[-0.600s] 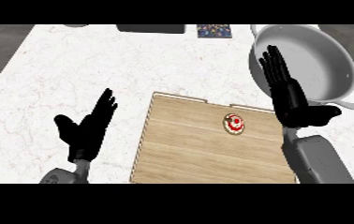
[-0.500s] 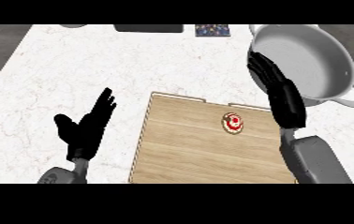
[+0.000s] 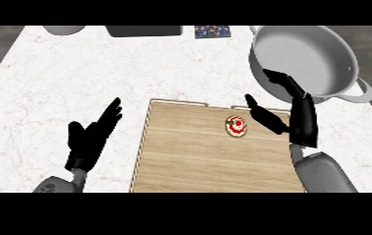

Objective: Pick the cupcake from the tray and place it in the pot

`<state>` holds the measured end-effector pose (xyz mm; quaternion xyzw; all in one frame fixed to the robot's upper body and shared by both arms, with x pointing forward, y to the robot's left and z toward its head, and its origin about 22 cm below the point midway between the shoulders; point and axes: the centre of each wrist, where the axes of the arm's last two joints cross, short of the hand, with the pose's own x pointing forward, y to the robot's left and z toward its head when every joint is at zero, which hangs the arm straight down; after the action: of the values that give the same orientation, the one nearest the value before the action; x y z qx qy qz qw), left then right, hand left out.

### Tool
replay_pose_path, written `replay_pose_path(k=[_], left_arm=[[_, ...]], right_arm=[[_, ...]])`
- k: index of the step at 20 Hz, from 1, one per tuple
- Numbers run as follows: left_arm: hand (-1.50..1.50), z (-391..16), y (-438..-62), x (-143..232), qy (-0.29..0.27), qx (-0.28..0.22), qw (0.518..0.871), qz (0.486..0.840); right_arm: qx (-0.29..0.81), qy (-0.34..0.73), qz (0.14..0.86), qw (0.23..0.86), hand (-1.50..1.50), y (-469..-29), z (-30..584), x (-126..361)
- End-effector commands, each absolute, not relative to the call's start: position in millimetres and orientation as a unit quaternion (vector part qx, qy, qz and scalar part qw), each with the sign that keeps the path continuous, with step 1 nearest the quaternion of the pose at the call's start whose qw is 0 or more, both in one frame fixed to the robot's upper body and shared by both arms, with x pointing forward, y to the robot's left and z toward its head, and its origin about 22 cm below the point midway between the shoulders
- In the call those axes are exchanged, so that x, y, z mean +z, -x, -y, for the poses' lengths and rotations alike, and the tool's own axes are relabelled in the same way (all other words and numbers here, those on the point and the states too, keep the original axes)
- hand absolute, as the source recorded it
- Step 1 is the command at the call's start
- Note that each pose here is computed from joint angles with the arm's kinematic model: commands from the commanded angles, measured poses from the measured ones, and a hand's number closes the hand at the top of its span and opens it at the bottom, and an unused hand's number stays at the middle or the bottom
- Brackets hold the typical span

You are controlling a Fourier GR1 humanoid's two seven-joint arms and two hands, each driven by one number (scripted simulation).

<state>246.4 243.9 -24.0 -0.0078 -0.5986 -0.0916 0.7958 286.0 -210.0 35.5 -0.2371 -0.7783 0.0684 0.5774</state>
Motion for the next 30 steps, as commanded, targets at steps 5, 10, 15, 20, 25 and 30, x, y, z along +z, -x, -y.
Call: replay_pose_path(k=[5,10,15,20,25,30], left_arm=[[0.0,-249.0,-243.2,-27.3,0.024,-0.125,0.797,0.591],[0.0,-243.0,-249.6,-27.3,0.012,-0.115,0.797,0.593],[0.0,-249.9,-255.2,-26.5,0.017,-0.122,0.797,0.591],[0.0,-237.3,-266.0,-25.4,0.028,-0.133,0.791,0.597],[0.0,-245.3,-260.7,-16.3,0.029,-0.13,0.794,0.593],[0.0,-236.4,-245.0,-24.6,0.028,-0.125,0.794,0.594]], right_arm=[[0.001,0.261,0.841,0.474,-1.5,-218.9,143.0,70.7],[0.082,0.281,0.737,0.609,-1.5,-214.9,161.7,87.1],[0.075,0.256,0.686,0.677,-1.5,-205.9,146.8,132.1],[0.072,0.225,0.63,0.74,-1.5,-229.4,137.2,137.1],[0.179,0.202,0.545,0.794,-1.5,-244.1,155.2,123.9],[0.183,0.208,0.534,0.799,-1.5,-240.2,173.4,104.3]])
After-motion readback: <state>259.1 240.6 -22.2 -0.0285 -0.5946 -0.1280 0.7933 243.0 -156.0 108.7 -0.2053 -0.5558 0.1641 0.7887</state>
